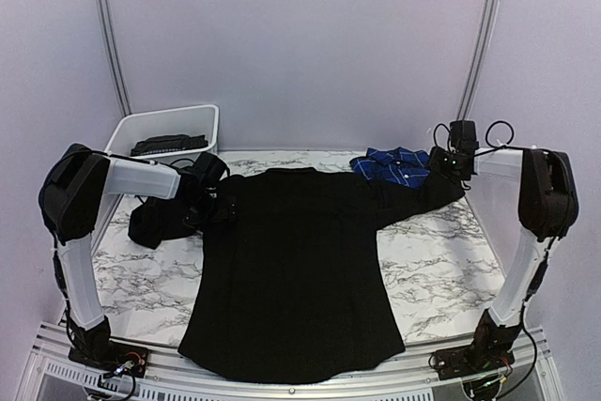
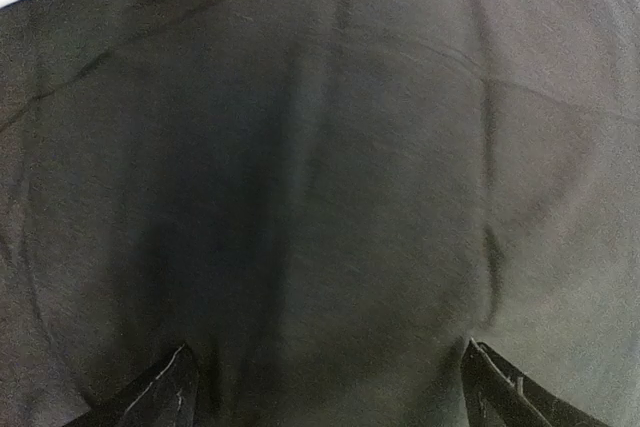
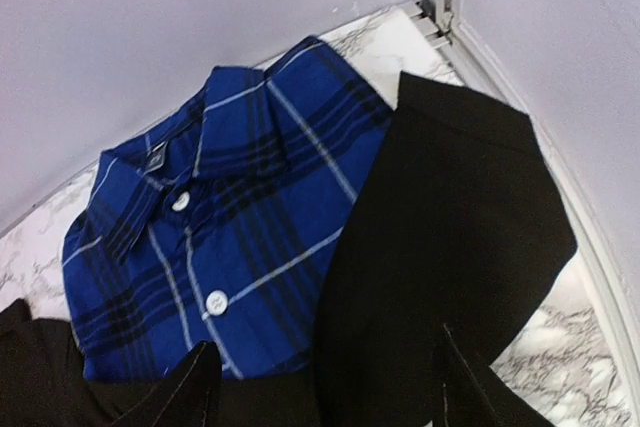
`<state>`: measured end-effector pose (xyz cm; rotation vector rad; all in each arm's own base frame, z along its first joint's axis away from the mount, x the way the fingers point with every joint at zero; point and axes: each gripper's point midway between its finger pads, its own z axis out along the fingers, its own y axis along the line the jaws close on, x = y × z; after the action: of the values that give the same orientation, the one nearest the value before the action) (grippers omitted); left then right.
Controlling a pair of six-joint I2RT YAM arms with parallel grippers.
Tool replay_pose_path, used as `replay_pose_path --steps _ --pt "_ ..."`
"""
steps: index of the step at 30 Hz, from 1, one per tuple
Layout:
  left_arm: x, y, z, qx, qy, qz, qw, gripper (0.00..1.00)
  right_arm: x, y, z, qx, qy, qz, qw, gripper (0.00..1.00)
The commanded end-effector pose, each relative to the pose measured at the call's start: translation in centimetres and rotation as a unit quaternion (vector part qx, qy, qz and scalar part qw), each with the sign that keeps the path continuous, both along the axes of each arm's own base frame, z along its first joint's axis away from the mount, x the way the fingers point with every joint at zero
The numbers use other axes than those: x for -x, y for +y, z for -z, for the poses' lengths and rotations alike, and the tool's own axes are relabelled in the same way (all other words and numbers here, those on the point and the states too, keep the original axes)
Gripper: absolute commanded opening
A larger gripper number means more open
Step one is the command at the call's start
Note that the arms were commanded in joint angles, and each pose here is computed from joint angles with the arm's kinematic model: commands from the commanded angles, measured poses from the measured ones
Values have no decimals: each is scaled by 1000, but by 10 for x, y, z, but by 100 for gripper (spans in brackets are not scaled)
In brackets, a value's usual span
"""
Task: Fold and stack the long sleeve shirts
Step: Pick up the flattened shirt from the center of the board.
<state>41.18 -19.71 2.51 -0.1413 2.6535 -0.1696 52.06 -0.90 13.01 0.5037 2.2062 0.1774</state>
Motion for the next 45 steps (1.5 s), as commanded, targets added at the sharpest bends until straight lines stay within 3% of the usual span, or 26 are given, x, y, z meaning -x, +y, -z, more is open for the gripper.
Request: replay_pose_path --steps 1,11,16,20,25,32,45 --pt "8 -25 -31 26 -11 40 999 95 -22 -41 0 40 17 47 998 63" --pt "13 -60 -83 66 -45 79 994 95 -82 -60 29 30 42 49 997 55" --pt "16 -64 -101 75 -58 86 992 95 -89 -64 55 35 68 49 996 54" --pt "19 -64 -108 79 -62 90 991 95 -83 -72 67 35 80 55 995 49" --pt "21 -68 -113 85 -63 93 990 95 -78 -76 57 36 71 62 995 36" --pt "22 -70 -120 90 -69 94 989 95 -70 -76 37 39 53 68 995 10" --pt "24 -75 -130 108 -72 99 987 95 -40 -67 -18 38 -3 57 998 0"
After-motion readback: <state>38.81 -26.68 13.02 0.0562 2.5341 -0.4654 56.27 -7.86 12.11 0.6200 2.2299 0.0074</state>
